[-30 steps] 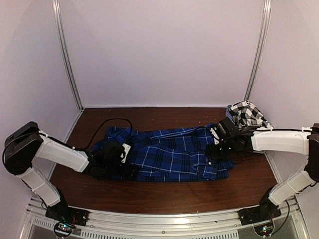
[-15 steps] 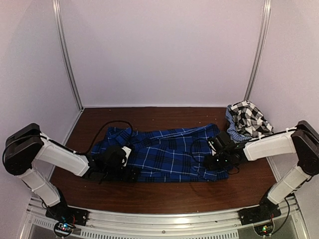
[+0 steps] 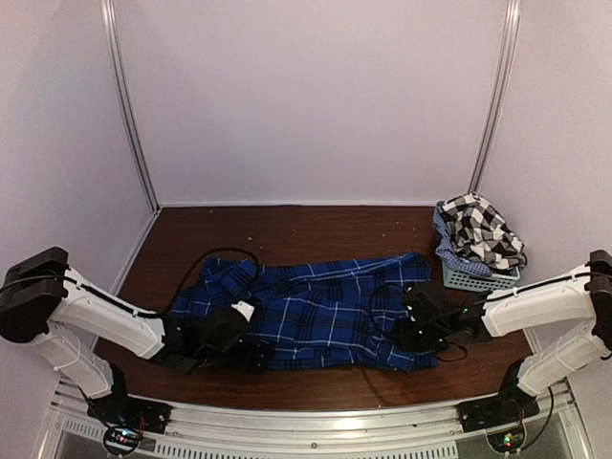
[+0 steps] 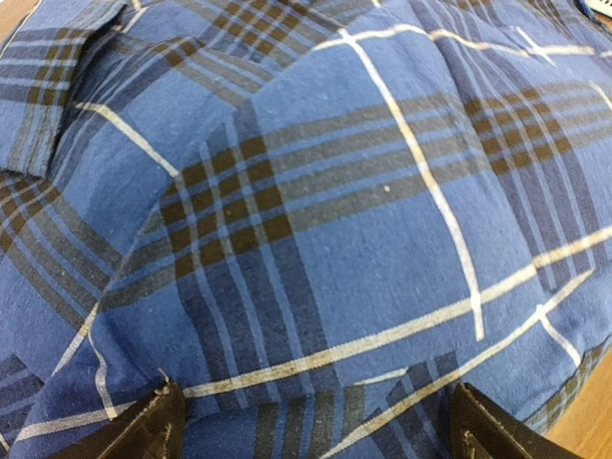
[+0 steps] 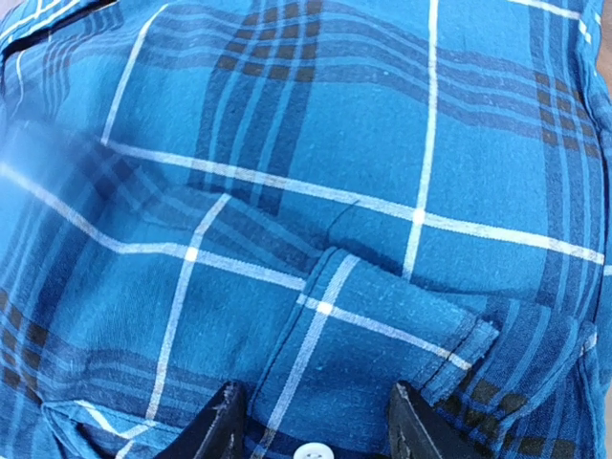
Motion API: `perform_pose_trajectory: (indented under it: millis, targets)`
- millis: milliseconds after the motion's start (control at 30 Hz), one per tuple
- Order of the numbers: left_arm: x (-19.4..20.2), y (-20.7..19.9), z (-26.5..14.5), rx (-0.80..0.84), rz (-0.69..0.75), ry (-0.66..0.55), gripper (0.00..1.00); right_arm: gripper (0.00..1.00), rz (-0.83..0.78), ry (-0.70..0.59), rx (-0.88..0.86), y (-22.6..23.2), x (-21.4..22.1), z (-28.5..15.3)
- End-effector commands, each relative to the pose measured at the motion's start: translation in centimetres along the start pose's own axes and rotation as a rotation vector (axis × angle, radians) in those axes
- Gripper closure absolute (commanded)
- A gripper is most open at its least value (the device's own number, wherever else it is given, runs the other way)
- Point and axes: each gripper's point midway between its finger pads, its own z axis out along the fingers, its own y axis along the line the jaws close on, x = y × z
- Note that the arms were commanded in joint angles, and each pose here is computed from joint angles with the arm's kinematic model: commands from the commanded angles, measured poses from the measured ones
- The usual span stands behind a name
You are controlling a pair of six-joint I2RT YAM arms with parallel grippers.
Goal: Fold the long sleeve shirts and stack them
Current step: Move the 1/3-folded shirt to the center of the board, then pick up the sleeve from the 1/3-folded shirt.
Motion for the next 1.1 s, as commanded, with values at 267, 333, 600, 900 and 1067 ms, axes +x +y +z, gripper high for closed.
perform_pose_trajectory:
  millis: [267,333,600,900,1067]
  targets:
    - [7.5,4.4,-2.5,-0.125,-0.1,0.201,0.02,0.46,0.025,0.115,0.16,-4.1,3.5,-3.6]
    - [6.9,4.4,-2.9,-0.12,-0.108,0.18,0.02,0.46,0.019,0.111,0.165,-4.2,3.3,-3.9]
    - [-2.0,1.9,-6.8,0.02,-0.14,-0.099,0.02,0.41,-0.056,-0.017,0.121,-1.3,-2.1,-5.6]
    - [-11.6,7.2,-9.2,-0.006,-0.223,-0.243,0.02,0.39,-0.129,-0.099,0.131,1.9,-7.9,-5.1]
    - [-14.2,8.9,-6.6,-0.088,-0.158,-0.179,0.02,0.39,-0.136,-0.115,0.092,3.4,-9.3,-4.6]
